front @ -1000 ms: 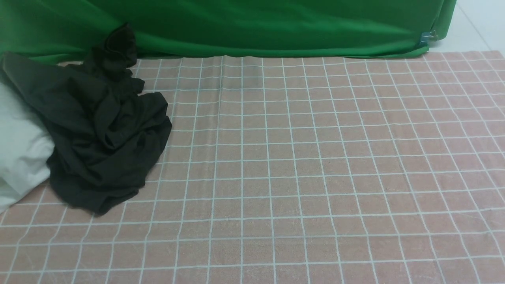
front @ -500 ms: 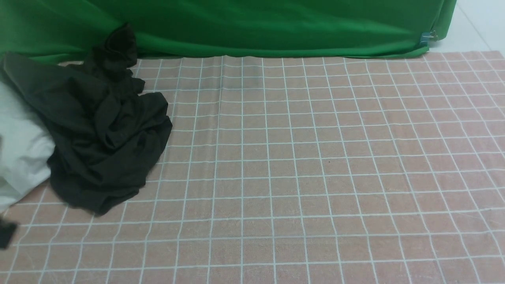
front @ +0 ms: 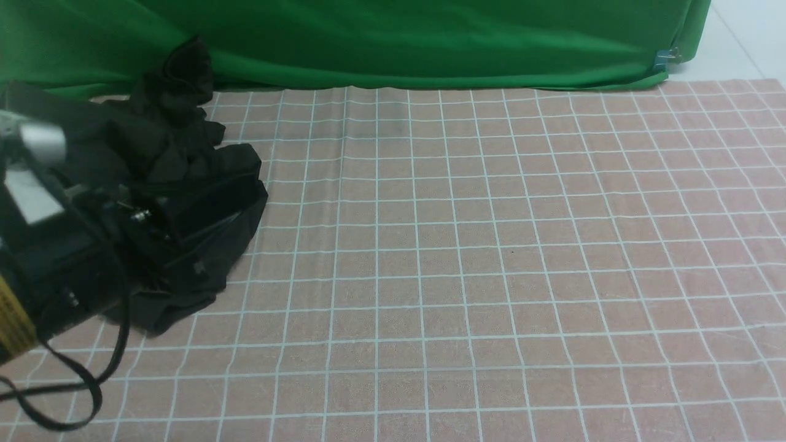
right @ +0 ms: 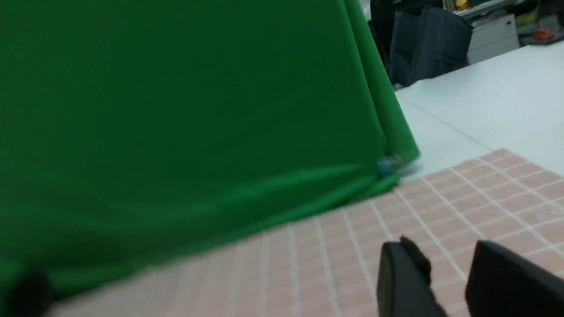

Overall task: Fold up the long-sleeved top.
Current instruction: Spread the long sleeves with your arms and place them on the tabletop

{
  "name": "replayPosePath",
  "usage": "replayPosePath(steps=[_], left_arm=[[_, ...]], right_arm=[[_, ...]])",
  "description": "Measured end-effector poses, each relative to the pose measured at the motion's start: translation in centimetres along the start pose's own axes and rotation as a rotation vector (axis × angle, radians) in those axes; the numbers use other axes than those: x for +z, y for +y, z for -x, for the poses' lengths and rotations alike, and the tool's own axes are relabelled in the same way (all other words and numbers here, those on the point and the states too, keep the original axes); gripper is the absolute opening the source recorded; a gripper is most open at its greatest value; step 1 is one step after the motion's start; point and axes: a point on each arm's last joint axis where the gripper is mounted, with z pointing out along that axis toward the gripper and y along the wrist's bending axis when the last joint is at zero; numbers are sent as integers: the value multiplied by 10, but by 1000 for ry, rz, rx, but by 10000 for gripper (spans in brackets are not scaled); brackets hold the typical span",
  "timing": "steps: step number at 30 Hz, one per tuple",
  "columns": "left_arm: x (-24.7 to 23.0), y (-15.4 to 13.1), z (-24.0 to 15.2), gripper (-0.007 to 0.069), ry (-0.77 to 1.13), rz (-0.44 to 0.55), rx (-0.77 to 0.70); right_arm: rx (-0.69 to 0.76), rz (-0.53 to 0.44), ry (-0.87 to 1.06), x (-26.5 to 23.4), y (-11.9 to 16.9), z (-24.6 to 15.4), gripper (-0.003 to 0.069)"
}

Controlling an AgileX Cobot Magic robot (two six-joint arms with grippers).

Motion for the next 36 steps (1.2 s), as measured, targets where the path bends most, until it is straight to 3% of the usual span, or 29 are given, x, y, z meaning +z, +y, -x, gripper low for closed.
replayPosePath(steps=[7, 11, 15, 18, 19, 22, 24, 29, 36], left_arm=[[0, -4, 9, 19, 63, -18, 46], [-1, -7, 13, 17, 179, -7, 73], [3, -15, 27, 17, 193, -20, 102], [7, -27, 51, 17, 151, -61, 178], [7, -27, 51, 17, 151, -61, 178], [9, -41, 68, 17, 113, -111, 224], [7, -47, 70, 17, 104, -131, 238], [-10, -67, 74, 17, 64, -189, 283], [-43, -91, 60, 17, 4, -200, 313]], right_arm=[[142, 33, -75, 0, 3, 7, 242], [175, 10, 80, 2, 8, 10, 242], [59, 45, 300, 8, 30, 35, 242], [-134, 114, 621, 24, 60, 62, 242], [-145, 119, 639, 25, 62, 63, 242], [-311, 224, 875, 45, 90, 75, 242], [-368, 279, 926, 53, 103, 76, 232], [-431, 391, 934, 61, 122, 73, 53], [-425, 446, 867, 62, 129, 77, 33]])
